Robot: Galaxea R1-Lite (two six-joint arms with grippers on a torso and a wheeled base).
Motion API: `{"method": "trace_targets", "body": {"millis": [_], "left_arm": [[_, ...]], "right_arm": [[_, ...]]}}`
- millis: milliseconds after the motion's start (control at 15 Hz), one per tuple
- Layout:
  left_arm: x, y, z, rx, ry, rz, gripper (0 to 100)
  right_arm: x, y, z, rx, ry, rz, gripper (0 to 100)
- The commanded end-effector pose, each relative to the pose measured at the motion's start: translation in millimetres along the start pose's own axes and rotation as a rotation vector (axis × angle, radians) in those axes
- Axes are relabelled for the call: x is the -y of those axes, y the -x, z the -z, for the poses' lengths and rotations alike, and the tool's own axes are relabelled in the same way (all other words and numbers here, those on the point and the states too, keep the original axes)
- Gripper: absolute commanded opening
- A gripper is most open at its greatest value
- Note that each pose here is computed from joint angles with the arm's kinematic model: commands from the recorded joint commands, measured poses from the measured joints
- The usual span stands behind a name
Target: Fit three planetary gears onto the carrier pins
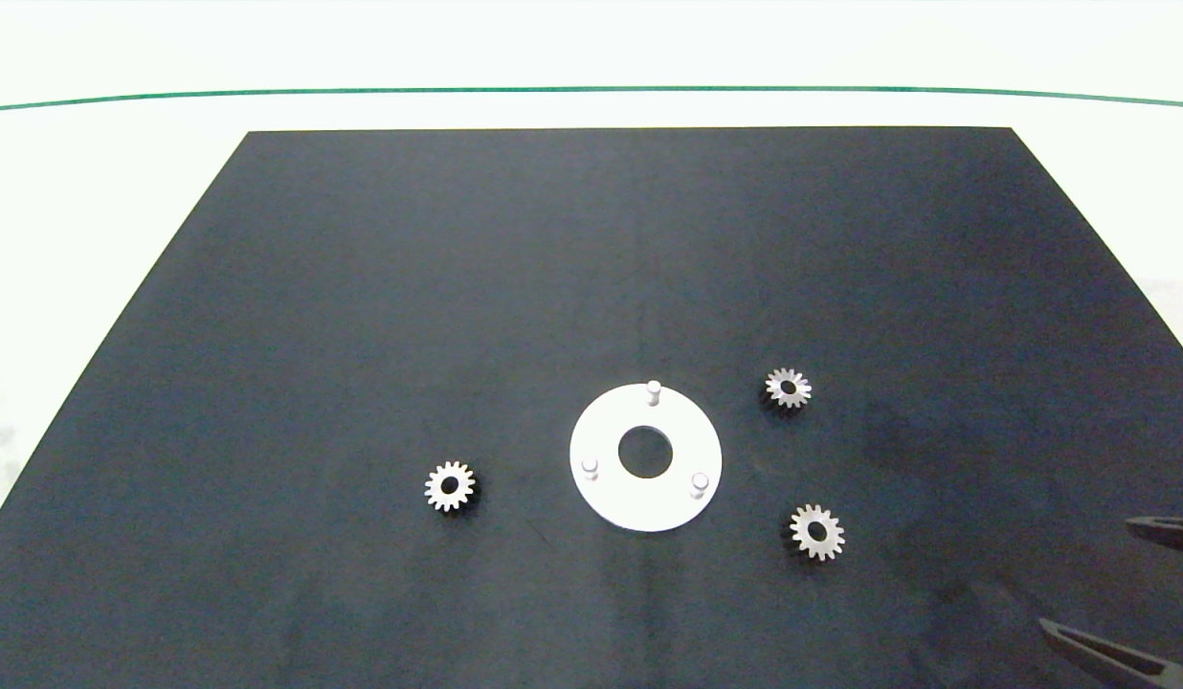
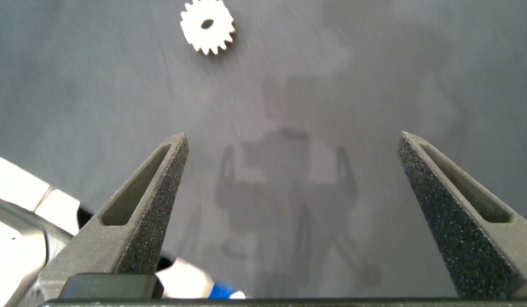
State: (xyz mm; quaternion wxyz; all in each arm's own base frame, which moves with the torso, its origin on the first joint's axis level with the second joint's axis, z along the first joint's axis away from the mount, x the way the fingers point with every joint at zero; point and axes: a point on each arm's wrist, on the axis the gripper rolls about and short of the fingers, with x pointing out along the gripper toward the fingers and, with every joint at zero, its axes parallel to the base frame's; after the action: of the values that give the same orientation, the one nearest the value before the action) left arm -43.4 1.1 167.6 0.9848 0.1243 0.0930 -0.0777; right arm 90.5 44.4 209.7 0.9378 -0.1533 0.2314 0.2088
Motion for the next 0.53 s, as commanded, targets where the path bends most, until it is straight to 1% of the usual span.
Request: {"method": "trace_targets", "body": {"millis": [67,133,200,267,467,533], "left_arm": [[-0.1,1,-1,0.005,-0.002,-0.001,100],[-0.1,1,-1,0.008,-0.002,-0.002,100],[-0.2,1,-1,0.008,-0.002,-0.002,100],[-0.3,1,-1,0.008,-0.002,0.0,100],[-0.2,0,-1,0.001,-0.003,0.003,100],[0.0,0,0,-0.002,-0.003,0.004,100]], "right_arm": [[-17.8,-48,-9,-0.102,0.072,-0.049,100],[-20.5,-54,-12,-0.086,0.071,-0.053,100],[-23.4,-54,-15,-0.051,0.073,-0.064,100],[-29.0,-55,-17,-0.034,0.08,-0.09,100],[-36.7,-74,-19,-0.063,0.093,-0.106,100],[-39.5,-84,-18,-0.083,0.099,-0.108,100]]}}
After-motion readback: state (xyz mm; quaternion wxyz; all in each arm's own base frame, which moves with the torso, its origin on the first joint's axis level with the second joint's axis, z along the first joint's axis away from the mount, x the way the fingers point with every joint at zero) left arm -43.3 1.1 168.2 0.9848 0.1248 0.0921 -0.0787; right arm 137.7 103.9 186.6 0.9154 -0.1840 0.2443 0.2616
